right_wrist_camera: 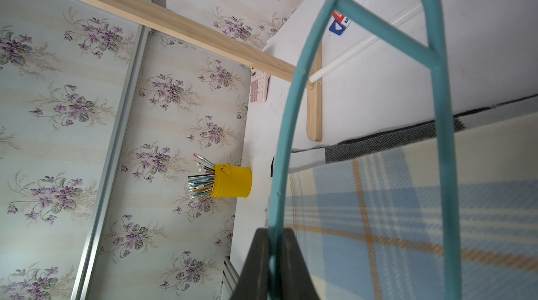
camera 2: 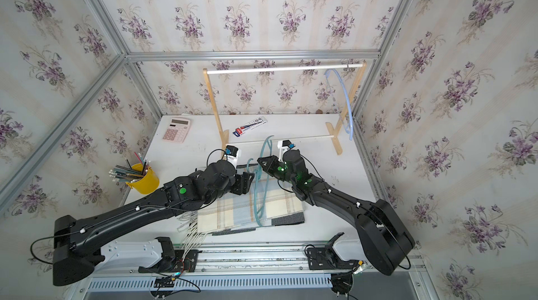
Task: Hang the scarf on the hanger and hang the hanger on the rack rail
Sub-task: Pick up the hanger from the clothesline, then hang the scarf on the hanger.
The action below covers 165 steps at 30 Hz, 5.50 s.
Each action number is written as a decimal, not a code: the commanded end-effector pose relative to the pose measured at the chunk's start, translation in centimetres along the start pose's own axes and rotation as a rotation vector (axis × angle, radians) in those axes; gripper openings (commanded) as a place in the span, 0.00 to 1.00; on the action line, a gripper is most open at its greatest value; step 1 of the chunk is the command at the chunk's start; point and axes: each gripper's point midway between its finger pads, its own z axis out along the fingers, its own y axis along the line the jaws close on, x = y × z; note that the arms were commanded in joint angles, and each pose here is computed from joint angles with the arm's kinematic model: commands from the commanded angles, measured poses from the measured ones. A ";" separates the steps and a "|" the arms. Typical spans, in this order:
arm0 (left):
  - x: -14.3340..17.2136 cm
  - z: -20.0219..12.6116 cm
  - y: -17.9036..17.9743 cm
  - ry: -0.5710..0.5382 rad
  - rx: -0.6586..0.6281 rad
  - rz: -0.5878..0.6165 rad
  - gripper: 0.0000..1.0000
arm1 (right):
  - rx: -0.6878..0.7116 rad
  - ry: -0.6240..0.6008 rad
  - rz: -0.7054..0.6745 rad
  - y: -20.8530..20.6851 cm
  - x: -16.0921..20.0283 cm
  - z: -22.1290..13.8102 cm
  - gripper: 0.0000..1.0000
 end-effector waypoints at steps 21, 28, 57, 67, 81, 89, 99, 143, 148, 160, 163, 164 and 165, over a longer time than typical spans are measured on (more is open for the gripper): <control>-1.6 1.7 1.1 0.024 -0.021 -0.071 0.00 | 0.055 0.072 -0.066 -0.6 1.2 -0.2 0.34; -2.0 -4.1 6.4 -0.034 -0.254 -0.309 0.00 | 0.391 -0.042 -0.407 -2.4 -3.3 -5.0 0.74; 4.7 -0.6 8.3 0.051 -0.005 -0.620 0.00 | 0.626 0.047 -0.200 -20.0 -1.2 -8.0 0.43; 6.2 0.6 10.3 0.091 -0.069 -0.642 0.00 | 0.652 -0.012 -0.211 -19.3 -2.2 -9.2 0.09; 7.8 0.5 12.1 0.116 -0.158 -0.630 0.00 | 0.155 0.142 -0.267 -5.4 1.3 -7.1 0.00; 7.9 0.4 11.8 0.125 -0.138 -0.628 0.00 | -0.154 0.317 -0.144 1.3 9.2 -1.7 0.00; 6.8 -0.7 10.4 0.086 -0.038 -0.600 0.00 | -0.028 0.325 0.050 -3.6 11.8 5.3 0.00; 4.1 -1.5 9.0 0.157 -0.082 -0.539 0.00 | 0.313 0.098 -0.274 -4.4 5.7 -2.7 0.75; 3.1 -0.7 8.8 0.201 -0.242 -0.479 0.00 | 0.342 0.071 -0.462 -5.3 5.7 -6.2 0.72; 0.8 3.1 6.8 0.269 -0.659 -0.429 0.00 | 0.269 -0.123 -0.824 -1.2 11.1 -9.1 0.70; 0.5 3.9 6.0 0.280 -0.676 -0.426 0.00 | 0.252 -0.168 -0.866 -0.6 11.6 -8.7 0.70; 0.4 4.1 5.8 0.278 -0.671 -0.428 0.00 | 0.245 -0.174 -0.876 -0.4 11.7 -8.4 0.70; 0.4 4.5 5.5 0.280 -0.661 -0.434 0.00 | 0.248 -0.181 -0.889 -0.3 11.8 -8.0 0.70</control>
